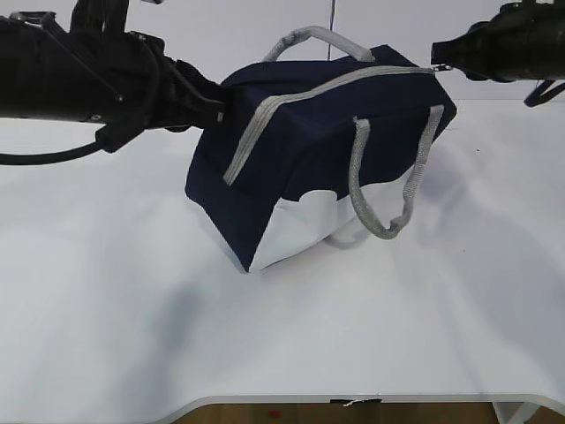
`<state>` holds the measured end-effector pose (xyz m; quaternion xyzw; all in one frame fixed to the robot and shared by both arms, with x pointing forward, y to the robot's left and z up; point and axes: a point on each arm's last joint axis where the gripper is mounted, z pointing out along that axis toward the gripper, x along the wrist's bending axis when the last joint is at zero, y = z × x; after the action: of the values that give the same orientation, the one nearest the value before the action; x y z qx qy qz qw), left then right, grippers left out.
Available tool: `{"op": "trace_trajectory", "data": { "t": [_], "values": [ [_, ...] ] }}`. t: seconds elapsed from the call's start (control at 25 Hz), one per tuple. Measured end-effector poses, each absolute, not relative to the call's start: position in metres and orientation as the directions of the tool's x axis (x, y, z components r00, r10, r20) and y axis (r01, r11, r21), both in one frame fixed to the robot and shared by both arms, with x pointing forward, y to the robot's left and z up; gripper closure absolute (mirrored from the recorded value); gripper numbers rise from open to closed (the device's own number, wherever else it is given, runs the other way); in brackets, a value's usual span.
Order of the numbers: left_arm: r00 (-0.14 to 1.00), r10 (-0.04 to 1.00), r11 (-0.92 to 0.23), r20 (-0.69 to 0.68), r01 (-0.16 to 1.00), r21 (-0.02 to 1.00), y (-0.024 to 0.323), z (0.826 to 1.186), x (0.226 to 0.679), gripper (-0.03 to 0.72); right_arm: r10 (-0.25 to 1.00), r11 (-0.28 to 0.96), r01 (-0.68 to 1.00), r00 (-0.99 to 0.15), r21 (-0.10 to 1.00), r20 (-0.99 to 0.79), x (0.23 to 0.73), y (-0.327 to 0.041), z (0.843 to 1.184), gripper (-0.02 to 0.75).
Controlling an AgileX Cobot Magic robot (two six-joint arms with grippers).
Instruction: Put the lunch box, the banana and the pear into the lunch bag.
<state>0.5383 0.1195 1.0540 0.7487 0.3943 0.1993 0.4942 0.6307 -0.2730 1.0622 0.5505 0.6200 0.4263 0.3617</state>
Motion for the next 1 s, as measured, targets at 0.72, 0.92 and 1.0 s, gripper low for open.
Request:
{"op": "trace_trajectory", "data": {
  "t": [0.72, 0.92, 1.0],
  "values": [
    [0.516, 0.855, -0.203, -0.045, 0.414, 0.888, 0.137, 1.043, 0.554, 0.694, 0.98, 0.026, 0.408, -0.192, 0.913, 0.058, 0.562, -0.272, 1.054, 0.731],
    [0.516, 0.856, -0.22, -0.022, 0.404, 0.888, 0.138, 1.043, 0.555, 0.693, 0.972, 0.024, 0.433, -0.221, 0.901, 0.08, 0.553, -0.27, 1.044, 0.731],
    [0.512, 0.859, -0.228, -0.01, 0.399, 0.888, 0.139, 1.043, 0.555, 0.693, 0.969, 0.023, 0.438, -0.232, 0.899, 0.088, 0.549, -0.269, 1.041, 0.731]
  ]
}}
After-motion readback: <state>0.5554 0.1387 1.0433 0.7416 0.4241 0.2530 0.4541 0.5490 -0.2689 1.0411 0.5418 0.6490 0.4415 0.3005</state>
